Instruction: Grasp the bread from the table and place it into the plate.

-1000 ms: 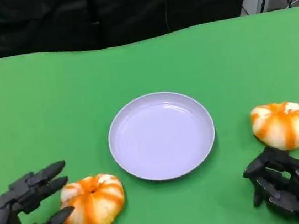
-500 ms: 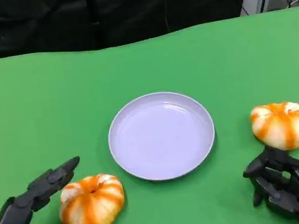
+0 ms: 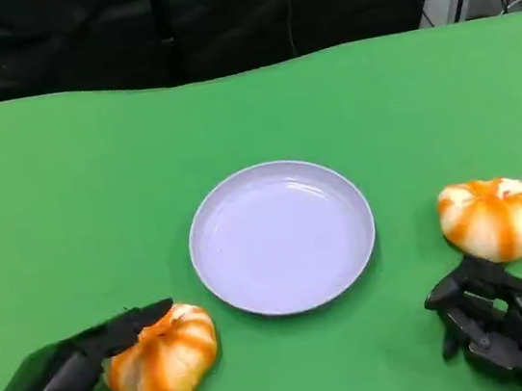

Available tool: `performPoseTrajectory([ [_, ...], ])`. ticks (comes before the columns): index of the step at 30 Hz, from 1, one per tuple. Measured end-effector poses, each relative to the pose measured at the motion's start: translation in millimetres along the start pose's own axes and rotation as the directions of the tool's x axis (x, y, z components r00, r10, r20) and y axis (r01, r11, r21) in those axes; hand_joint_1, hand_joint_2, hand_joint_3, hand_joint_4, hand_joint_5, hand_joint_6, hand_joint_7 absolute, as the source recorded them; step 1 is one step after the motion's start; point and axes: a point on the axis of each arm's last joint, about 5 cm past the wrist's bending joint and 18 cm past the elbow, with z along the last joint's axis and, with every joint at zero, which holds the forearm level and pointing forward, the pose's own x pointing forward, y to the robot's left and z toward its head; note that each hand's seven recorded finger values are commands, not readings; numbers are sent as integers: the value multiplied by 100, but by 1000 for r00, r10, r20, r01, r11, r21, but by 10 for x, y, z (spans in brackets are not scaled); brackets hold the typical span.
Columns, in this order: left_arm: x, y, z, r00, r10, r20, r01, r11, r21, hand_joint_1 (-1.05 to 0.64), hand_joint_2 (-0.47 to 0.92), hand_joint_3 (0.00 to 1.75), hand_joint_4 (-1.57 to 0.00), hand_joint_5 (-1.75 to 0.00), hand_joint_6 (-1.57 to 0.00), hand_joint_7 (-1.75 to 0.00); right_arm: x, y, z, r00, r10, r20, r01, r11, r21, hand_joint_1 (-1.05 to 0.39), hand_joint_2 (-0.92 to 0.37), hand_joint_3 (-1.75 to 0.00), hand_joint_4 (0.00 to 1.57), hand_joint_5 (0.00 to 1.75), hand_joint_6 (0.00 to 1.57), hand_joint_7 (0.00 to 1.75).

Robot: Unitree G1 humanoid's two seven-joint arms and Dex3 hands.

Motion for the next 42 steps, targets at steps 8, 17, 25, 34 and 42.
performPoseTrajectory([
  [8, 154, 40, 84, 992, -87, -89, 97, 989, 116, -105, 92, 49, -31, -1, -34, -1, -1, 2, 0, 1000, -4, 0, 4, 1000, -1, -29, -92, -53, 72, 175, 66, 142],
  [17, 277, 39, 145, 979, -146, -141, 167, 975, 148, -105, 92, 46, -43, -4, -42, -3, -5, 2, -1, 1000, -1, 1, 1, 1000, -1, -28, -92, -53, 73, 175, 66, 143],
  [25, 307, 51, 172, 974, -163, -156, 186, 971, 147, -86, 92, 28, -46, -2, -46, -2, -8, 4, -1, 1000, -5, 1, 5, 1000, -2, -28, -92, -53, 73, 175, 66, 142],
  [34, 317, 83, 184, 966, -200, -161, 224, 963, 149, -21, 88, 2, -49, 0, -50, 0, -2, 1, 7, 1000, -3, 7, 3, 1000, -3, -27, -92, -53, 72, 175, 66, 142],
  [42, 315, 122, 213, 963, -215, -162, 239, 960, 146, -10, 90, 1, -52, -1, -50, 0, -4, 2, 7, 1000, -4, 7, 4, 1000, -2, -27, -92, -53, 73, 175, 67, 142],
])
